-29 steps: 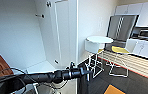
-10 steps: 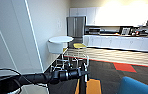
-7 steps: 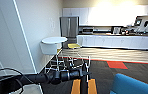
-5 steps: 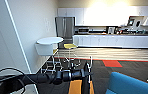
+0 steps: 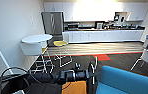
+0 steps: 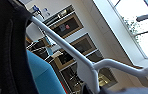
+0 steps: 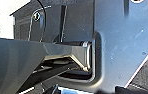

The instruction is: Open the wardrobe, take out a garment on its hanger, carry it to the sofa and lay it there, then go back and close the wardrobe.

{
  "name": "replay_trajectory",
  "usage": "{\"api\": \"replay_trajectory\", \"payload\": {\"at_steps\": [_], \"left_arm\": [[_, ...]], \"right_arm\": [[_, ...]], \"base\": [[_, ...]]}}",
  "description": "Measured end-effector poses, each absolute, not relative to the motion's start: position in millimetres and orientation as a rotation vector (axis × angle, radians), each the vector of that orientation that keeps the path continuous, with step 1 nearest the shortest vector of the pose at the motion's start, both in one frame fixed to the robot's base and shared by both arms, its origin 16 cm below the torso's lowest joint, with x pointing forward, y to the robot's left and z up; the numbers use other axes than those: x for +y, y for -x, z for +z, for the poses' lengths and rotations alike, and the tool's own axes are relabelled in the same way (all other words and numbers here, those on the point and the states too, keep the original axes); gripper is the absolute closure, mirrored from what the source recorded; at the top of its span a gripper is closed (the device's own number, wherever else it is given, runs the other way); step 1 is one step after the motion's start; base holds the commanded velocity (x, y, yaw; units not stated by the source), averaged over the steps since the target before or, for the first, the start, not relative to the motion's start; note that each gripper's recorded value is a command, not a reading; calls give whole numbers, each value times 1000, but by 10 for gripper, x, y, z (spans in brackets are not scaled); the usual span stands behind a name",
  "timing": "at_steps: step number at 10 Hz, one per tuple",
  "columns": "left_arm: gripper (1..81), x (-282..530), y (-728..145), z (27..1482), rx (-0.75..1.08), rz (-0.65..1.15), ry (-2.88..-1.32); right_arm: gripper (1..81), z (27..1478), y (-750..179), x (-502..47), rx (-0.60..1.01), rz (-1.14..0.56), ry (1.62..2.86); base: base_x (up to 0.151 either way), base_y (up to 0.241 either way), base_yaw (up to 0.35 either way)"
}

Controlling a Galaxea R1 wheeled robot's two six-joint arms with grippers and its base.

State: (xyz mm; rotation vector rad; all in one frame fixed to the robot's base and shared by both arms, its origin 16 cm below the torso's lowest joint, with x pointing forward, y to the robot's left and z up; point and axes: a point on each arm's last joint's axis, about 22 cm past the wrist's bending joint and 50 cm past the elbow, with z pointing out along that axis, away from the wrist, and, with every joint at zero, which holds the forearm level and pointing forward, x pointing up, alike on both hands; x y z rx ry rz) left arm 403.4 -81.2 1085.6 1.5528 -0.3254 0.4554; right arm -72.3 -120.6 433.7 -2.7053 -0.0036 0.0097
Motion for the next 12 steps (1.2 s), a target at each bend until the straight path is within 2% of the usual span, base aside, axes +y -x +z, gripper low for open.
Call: {"api": "replay_trajectory", "payload": {"at_steps": [12], "left_arm": [[811, -895, -4087, 10696, -317, 452, -1589]], "right_arm": [[10, 4336, 712, -1206, -2, 8, 2705]], "base": [[0, 0, -297]]}}
